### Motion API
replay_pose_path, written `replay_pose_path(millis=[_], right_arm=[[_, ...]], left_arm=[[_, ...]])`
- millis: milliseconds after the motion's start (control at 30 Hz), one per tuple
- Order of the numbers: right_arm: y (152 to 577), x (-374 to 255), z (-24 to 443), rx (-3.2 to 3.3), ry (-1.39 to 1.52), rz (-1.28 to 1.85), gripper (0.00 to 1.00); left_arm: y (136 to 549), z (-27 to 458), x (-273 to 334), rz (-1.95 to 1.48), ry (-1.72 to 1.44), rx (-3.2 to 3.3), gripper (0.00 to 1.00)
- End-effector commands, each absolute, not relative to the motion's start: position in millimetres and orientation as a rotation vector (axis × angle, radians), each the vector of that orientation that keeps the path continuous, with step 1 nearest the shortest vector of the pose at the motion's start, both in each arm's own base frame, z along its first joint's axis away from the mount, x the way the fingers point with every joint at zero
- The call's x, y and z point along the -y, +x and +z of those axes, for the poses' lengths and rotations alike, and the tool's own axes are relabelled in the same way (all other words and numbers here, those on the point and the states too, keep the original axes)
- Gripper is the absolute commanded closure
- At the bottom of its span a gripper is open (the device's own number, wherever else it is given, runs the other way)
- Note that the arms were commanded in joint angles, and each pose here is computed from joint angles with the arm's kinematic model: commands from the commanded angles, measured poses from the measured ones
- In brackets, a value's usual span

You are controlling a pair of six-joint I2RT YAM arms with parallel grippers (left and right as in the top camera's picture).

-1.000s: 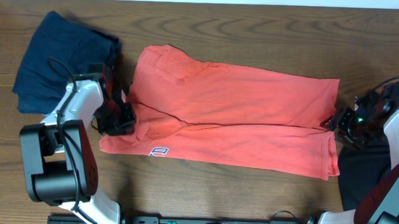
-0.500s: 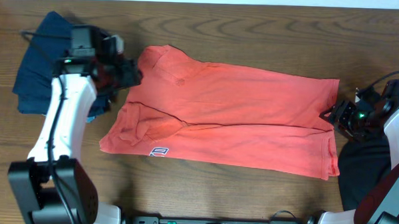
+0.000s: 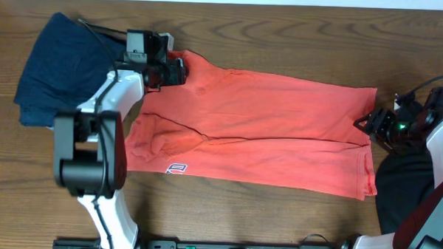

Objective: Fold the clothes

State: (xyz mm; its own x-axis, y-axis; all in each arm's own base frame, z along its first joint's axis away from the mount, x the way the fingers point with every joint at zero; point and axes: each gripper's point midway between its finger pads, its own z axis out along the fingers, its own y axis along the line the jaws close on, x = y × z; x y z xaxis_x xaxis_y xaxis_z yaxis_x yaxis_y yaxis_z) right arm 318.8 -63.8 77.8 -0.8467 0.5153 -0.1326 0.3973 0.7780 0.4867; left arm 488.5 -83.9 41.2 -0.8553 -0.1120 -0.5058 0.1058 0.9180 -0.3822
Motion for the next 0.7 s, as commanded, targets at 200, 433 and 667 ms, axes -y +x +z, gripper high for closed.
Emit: replay_pose_path(millis=[200, 433, 667], right_arm=[[327, 62, 87, -2.684, 0.666, 0.662, 0.33], [352, 74, 95, -2.588, 0.596, 0.606, 0.43], [389, 102, 112, -2.428, 0.570, 0.460, 0.51]], left_arm=[[502, 14, 78, -0.503, 0.000, -2.527, 0.51], [501, 34, 89, -0.625, -0.033, -2.494, 0.94], [509, 101, 79, -0.646, -0.069, -2.359, 0.94]])
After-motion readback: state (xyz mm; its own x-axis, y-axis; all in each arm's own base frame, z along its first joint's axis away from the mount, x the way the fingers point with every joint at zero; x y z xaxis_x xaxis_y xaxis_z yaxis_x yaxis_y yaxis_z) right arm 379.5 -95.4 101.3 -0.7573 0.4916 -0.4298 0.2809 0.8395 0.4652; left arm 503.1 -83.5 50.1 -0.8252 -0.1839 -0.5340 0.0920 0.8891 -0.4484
